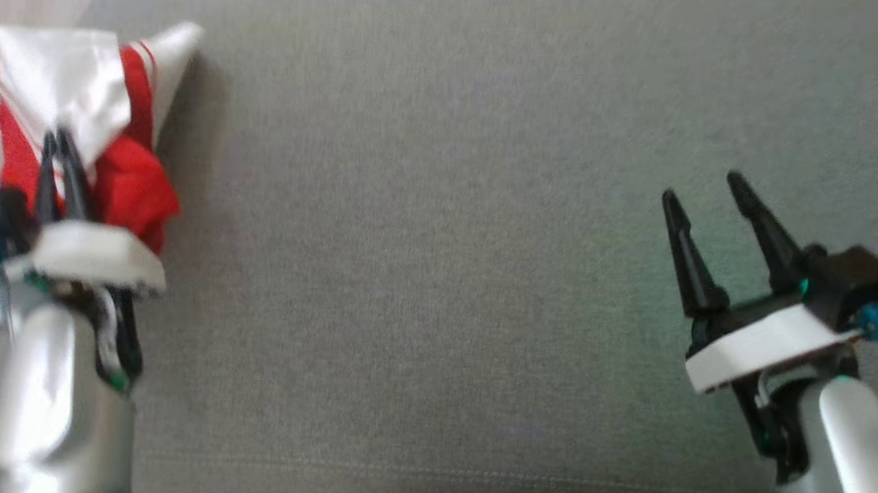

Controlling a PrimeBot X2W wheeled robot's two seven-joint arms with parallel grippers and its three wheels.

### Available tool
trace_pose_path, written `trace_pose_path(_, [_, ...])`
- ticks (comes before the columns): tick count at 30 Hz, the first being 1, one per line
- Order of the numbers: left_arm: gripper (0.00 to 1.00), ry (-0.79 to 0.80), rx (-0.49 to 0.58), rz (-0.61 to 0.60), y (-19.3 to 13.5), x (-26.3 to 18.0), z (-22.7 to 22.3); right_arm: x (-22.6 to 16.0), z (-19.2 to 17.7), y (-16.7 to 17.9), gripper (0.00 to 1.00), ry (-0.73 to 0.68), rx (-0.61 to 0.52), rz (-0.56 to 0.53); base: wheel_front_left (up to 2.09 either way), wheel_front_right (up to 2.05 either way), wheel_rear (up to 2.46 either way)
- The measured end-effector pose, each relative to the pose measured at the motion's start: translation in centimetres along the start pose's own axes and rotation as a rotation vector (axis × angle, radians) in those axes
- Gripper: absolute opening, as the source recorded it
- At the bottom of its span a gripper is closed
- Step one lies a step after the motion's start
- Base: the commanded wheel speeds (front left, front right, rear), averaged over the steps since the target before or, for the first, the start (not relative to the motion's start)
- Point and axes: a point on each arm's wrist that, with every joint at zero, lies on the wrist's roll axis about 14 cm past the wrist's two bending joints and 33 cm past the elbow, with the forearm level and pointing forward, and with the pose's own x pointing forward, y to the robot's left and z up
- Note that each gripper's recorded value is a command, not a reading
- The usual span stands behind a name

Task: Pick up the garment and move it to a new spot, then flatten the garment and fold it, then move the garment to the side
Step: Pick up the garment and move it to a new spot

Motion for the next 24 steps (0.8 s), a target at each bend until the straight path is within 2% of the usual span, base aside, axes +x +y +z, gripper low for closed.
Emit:
trace_pose_path(4, [0.00,-0.095,-0.011,-0.019,-0.5,-3.6,2.2,-2.0,1.0,0.2,1.00,-0.020,-0.004,-0.020,0.00,0.00,0.00])
trace_pose_path(5, [0.00,-0.133,-0.017,-0.039,-1.3,-5.3,3.2,-2.8,1.5,0.1,1.00,-0.032,-0.009,-0.033,0.00,0.00,0.00])
trace_pose_path(10, [0.00,-0.194,-0.064,-0.154,-5.6,-8.4,5.6,-4.9,2.0,-0.9,1.00,-0.047,0.003,-0.085,0.00,0.00,0.00])
trace_pose_path(14, [0.00,-0.187,-0.117,-0.288,-10.5,-9.6,6.2,-5.9,2.4,-1.8,1.00,-0.057,0.007,-0.126,0.00,0.00,0.00])
trace_pose_path(19, [0.00,-0.126,-0.184,-0.522,-18.8,-11.0,5.0,-7.3,2.5,-3.8,1.00,-0.063,0.015,-0.198,0.00,0.00,0.00])
trace_pose_path(24, [0.00,-0.126,-0.198,-0.783,-27.3,-12.1,5.3,-9.2,2.6,-6.2,1.00,-0.076,0.033,-0.288,0.00,0.00,0.00])
